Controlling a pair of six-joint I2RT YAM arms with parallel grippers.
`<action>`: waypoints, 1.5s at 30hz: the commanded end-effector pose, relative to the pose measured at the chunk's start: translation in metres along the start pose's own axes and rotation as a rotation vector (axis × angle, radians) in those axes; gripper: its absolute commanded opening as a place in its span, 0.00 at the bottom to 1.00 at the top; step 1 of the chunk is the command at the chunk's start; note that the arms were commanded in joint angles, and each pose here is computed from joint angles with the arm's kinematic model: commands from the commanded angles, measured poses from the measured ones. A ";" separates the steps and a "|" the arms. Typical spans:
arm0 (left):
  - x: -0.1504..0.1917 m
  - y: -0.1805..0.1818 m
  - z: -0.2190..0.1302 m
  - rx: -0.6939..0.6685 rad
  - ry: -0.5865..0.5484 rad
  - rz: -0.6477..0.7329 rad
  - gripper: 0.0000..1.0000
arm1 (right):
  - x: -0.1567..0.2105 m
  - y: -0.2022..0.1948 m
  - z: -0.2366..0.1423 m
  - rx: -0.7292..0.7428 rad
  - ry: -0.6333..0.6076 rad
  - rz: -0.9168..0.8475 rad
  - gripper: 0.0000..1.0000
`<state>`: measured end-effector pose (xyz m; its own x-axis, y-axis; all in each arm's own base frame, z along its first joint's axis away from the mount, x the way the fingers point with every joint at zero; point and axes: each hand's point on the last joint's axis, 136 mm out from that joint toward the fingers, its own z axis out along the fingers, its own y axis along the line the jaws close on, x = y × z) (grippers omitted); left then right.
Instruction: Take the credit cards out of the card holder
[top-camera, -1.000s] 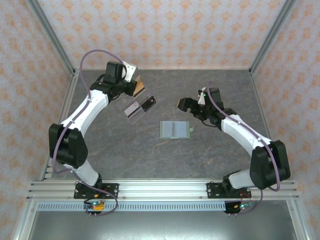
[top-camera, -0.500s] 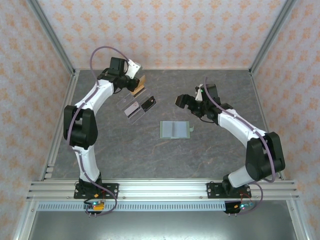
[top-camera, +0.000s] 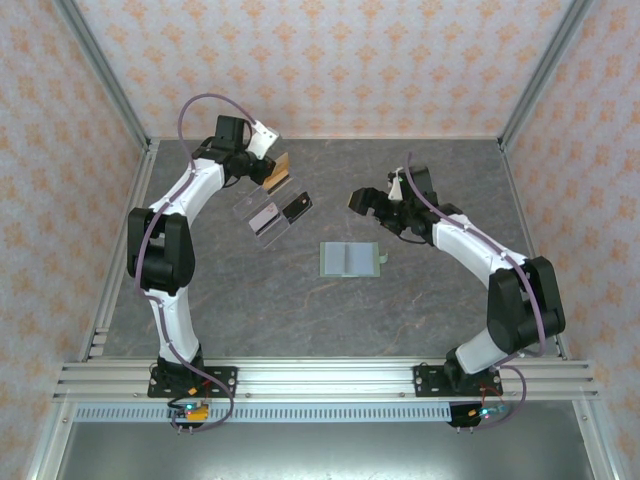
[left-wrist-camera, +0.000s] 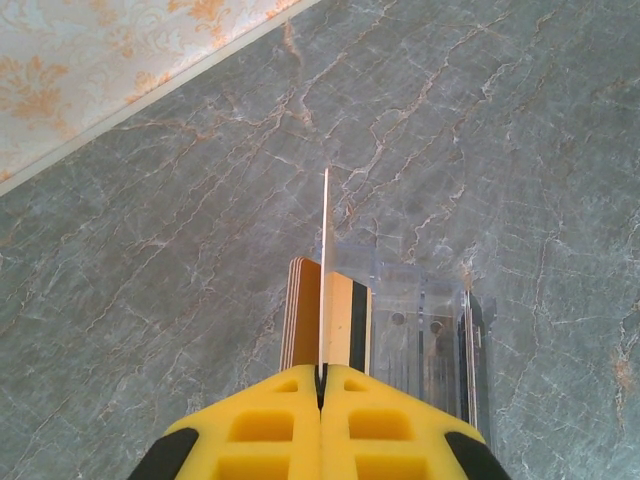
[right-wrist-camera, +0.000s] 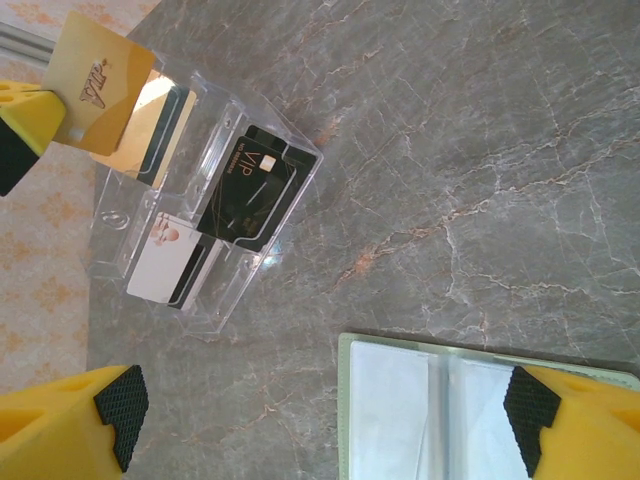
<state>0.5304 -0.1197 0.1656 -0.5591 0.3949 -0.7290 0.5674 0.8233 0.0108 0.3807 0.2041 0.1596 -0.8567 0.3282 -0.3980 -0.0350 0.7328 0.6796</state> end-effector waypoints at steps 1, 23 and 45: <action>0.010 0.001 0.000 0.006 0.022 0.017 0.00 | -0.008 0.010 -0.002 -0.023 -0.011 0.001 0.94; 0.011 0.005 -0.013 -0.043 -0.012 -0.008 0.23 | -0.002 0.010 0.003 -0.042 0.023 0.032 0.94; 0.013 -0.019 -0.083 -0.187 -0.188 -0.665 0.55 | 0.078 -0.025 0.047 0.331 0.247 -0.199 0.78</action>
<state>0.4682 -0.0950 0.2262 -0.6381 -0.1125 -0.7617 0.1440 0.9544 -0.2617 0.3458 0.2424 0.0997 -0.9410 0.1161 -0.3179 -0.0528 0.8774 0.4768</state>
